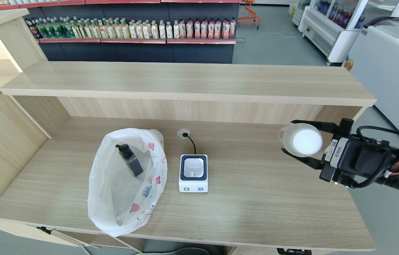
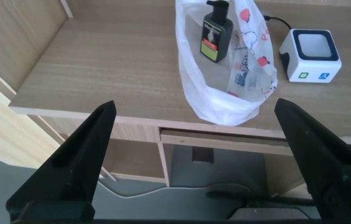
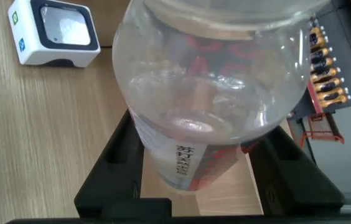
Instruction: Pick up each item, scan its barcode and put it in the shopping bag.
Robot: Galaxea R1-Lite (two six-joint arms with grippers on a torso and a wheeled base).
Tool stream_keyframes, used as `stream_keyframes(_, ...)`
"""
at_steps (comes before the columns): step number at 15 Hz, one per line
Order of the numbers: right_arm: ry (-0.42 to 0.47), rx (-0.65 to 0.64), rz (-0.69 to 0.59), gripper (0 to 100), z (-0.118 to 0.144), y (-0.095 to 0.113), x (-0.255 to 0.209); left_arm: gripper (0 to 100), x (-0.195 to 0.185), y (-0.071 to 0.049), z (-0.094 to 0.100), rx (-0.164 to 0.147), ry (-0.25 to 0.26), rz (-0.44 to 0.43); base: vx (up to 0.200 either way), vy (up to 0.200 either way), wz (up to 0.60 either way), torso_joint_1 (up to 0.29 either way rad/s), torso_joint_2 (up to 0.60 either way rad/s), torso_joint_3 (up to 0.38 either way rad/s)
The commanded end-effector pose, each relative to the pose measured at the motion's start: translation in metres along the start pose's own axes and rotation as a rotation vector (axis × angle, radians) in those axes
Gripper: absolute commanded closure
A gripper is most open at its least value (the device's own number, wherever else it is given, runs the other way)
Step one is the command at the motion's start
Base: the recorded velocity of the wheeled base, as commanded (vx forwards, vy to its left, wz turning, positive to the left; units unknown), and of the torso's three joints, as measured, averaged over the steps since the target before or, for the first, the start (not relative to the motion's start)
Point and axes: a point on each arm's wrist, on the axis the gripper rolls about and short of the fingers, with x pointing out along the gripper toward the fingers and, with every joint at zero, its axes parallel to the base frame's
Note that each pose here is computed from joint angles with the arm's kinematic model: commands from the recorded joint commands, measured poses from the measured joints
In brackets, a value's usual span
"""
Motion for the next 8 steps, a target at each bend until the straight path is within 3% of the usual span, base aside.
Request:
stream_keyframes(1, -0.002, 0.006, 0.015, 100, -0.002, 0.003, 0.004, 0, 0.000, 0.000, 0.000, -0.003, -0.001, 0.000, 0.000, 0.200, 0.00, 0.002, 0.01, 0.007)
stream_keyframes(8, -0.115, 0.056, 0.066, 100, -0.004, 0.001, 0.021, 0, 0.000, 0.000, 0.000, -0.004, -0.001, 0.000, 0.000, 0.200, 0.00, 0.006, 0.01, 0.003)
